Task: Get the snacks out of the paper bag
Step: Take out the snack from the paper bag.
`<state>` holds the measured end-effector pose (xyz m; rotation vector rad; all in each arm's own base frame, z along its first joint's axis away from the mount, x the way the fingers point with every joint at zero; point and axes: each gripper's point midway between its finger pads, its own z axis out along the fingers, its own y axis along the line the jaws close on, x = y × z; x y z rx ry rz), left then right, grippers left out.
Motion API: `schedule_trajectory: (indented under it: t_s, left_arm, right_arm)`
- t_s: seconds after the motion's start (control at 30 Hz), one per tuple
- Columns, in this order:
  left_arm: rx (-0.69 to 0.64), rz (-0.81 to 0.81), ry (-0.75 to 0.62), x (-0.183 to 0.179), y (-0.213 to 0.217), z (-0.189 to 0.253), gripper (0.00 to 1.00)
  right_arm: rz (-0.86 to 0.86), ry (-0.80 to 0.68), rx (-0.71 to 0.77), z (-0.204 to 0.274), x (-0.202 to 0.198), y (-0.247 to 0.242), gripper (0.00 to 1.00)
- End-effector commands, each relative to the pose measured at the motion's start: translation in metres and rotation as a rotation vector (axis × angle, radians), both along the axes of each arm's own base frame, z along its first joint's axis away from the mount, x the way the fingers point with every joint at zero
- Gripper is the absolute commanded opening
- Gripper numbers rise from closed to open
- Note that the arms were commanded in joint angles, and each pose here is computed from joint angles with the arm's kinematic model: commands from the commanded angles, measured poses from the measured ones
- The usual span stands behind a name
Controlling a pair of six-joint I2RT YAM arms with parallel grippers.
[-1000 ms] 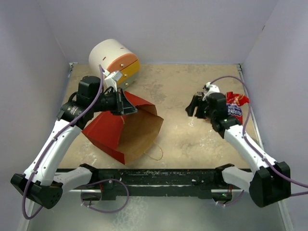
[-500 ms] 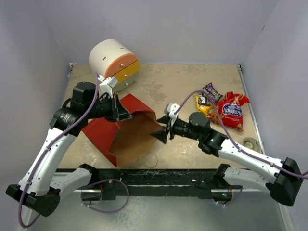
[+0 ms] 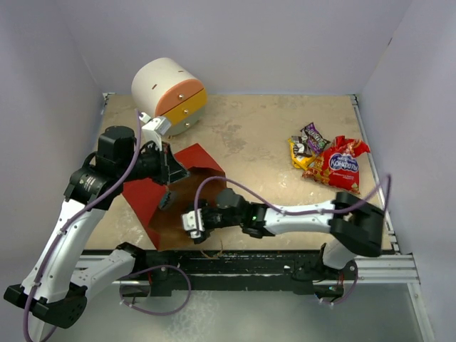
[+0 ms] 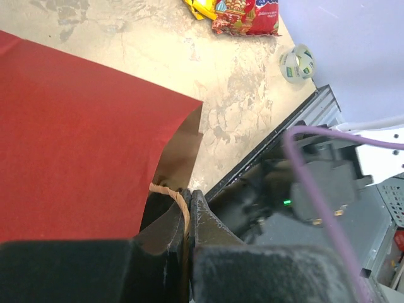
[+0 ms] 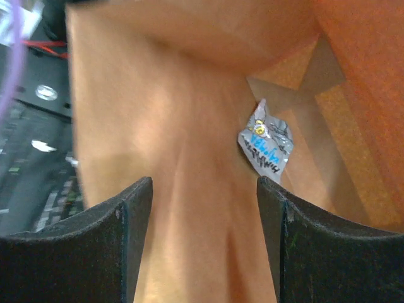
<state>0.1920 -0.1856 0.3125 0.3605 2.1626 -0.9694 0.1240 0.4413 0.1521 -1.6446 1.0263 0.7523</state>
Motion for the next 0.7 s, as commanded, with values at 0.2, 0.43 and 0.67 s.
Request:
schedule_trajectory:
  t_s: [0.2,0.43,0.67]
  left_arm:
    - [0.002,-0.05,-0.111,0.001,-0.001,0.026,0.0]
    - [-0.003,-0.048,-0.127,0.002,-0.001,0.036,0.0]
    - [-0.002,-0.043,-0.122,0.001,-0.001,0.035,0.0]
  right_arm:
    - [0.013,-0.384,0.048,0.0,0.055,0.074,0.7]
    - [-0.038,-0.446,-0.013,-0.03,0.082,0.094,0.69]
    - [-0.011,-0.462,-0.098,-0.057,0.095,0.09,0.68]
